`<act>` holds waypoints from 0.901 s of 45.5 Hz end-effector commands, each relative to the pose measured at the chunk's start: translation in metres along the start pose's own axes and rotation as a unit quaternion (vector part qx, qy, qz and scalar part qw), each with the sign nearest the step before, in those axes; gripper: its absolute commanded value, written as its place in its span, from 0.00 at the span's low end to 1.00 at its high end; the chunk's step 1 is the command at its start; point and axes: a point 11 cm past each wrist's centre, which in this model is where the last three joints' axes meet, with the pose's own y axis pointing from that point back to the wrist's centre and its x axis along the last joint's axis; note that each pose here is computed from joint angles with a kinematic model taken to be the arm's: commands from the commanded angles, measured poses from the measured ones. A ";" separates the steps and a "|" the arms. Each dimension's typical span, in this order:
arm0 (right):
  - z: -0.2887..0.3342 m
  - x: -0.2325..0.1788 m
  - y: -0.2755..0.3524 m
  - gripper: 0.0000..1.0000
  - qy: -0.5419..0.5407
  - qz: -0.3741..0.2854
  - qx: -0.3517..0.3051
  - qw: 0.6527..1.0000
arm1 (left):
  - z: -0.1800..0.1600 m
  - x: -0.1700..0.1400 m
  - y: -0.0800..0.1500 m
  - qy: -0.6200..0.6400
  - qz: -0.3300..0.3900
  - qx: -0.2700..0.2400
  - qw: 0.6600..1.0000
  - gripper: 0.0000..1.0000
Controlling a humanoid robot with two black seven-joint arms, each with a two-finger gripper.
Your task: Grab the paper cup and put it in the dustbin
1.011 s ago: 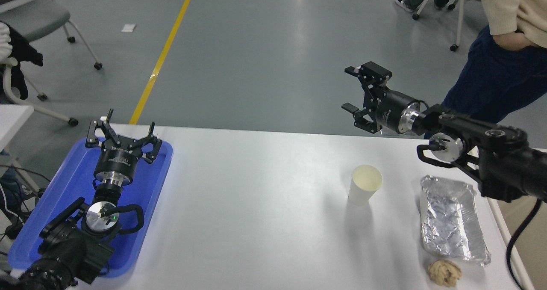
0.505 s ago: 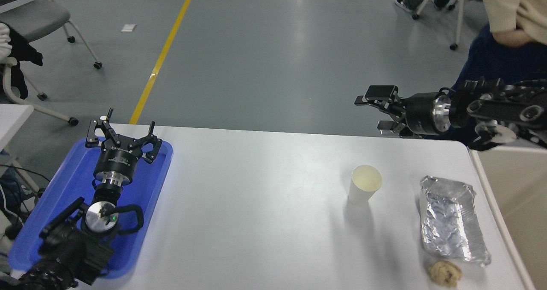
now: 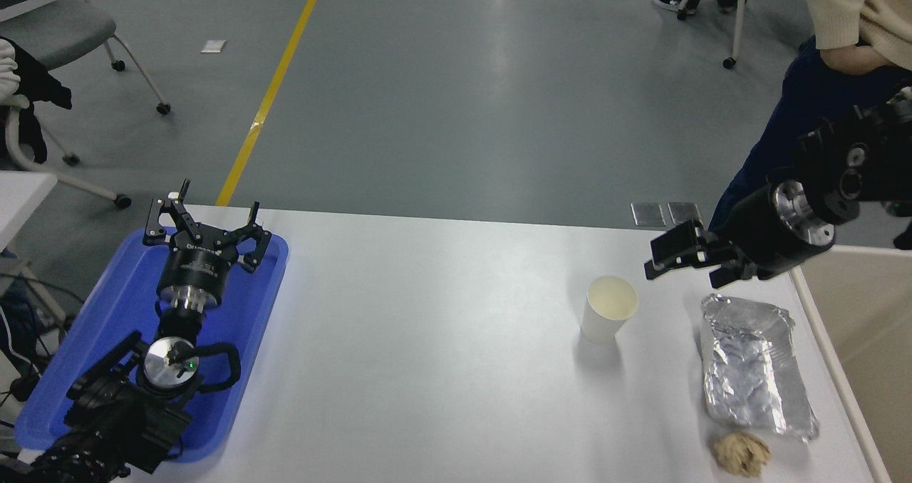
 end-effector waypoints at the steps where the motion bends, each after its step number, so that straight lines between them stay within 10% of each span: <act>1: -0.016 -0.017 0.035 1.00 0.011 -0.063 -0.028 0.998 | 0.000 0.000 0.000 0.000 0.000 0.000 1.000 1.00; 41: -0.034 -0.005 0.033 1.00 0.044 -0.082 -0.059 0.994 | -0.003 -0.001 0.000 0.003 0.000 0.000 1.000 1.00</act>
